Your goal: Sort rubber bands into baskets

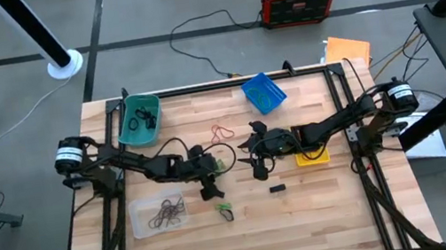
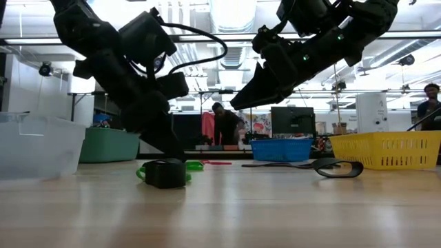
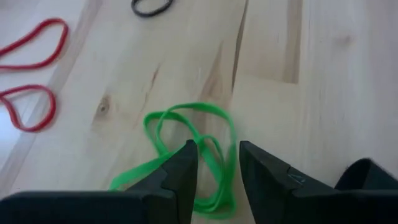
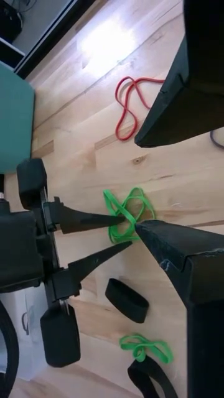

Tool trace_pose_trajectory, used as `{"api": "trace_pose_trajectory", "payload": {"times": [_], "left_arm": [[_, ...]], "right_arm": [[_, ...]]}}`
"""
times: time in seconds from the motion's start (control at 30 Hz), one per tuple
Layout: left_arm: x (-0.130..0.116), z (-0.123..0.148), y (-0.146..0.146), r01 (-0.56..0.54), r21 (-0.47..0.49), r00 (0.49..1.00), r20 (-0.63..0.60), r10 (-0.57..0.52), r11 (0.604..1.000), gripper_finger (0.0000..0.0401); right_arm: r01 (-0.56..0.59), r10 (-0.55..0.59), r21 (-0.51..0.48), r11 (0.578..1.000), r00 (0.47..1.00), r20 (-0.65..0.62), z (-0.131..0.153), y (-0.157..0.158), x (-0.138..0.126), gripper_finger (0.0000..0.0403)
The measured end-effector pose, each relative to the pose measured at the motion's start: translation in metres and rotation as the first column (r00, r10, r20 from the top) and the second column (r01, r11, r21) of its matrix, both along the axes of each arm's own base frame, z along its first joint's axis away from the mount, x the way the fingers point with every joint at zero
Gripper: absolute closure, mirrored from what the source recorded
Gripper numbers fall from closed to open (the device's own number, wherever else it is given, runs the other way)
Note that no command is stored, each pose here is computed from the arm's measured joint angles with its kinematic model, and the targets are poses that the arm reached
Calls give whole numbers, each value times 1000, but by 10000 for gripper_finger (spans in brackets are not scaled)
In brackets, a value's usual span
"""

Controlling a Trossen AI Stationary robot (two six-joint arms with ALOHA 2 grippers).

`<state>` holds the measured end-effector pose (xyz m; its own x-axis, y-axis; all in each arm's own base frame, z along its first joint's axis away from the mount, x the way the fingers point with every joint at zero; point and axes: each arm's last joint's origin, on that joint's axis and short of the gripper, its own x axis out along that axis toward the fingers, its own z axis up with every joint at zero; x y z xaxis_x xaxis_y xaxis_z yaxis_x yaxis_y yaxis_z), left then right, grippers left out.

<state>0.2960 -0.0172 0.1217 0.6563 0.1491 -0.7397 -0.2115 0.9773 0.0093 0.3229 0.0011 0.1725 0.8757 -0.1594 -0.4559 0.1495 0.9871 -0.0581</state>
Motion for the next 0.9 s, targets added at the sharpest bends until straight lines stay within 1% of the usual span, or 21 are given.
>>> {"api": "trace_pose_trajectory", "payload": {"times": [0.13,0.23,0.33,0.47,0.5,0.7,0.9], "left_arm": [[0,-2,0,0,1,1000,-10,0,1000,302],[0,-2,0,0,2,1000,-11,0,1000,318],[0,-2,0,3,5,1000,-11,-3,1000,343],[0,-2,0,13,15,1000,-13,-13,1000,390],[0,-2,0,13,15,1000,-14,-13,1000,395],[-1,-1,1,-6,43,1000,-13,6,999,400],[-2,3,1,0,52,1000,-9,1,999,401]], "right_arm": [[0,0,0,1000,1000,0,0,0,0,204],[0,0,-1,1000,1000,-1,0,0,0,204],[0,0,-1,1000,1000,-1,0,0,0,204],[0,0,-1,1000,1000,-2,0,0,0,204],[0,0,-1,1000,1000,-2,0,0,0,204],[0,0,-1,1000,1000,-3,0,0,0,204],[0,0,0,1000,1000,-15,-1,0,-1,204]]}}
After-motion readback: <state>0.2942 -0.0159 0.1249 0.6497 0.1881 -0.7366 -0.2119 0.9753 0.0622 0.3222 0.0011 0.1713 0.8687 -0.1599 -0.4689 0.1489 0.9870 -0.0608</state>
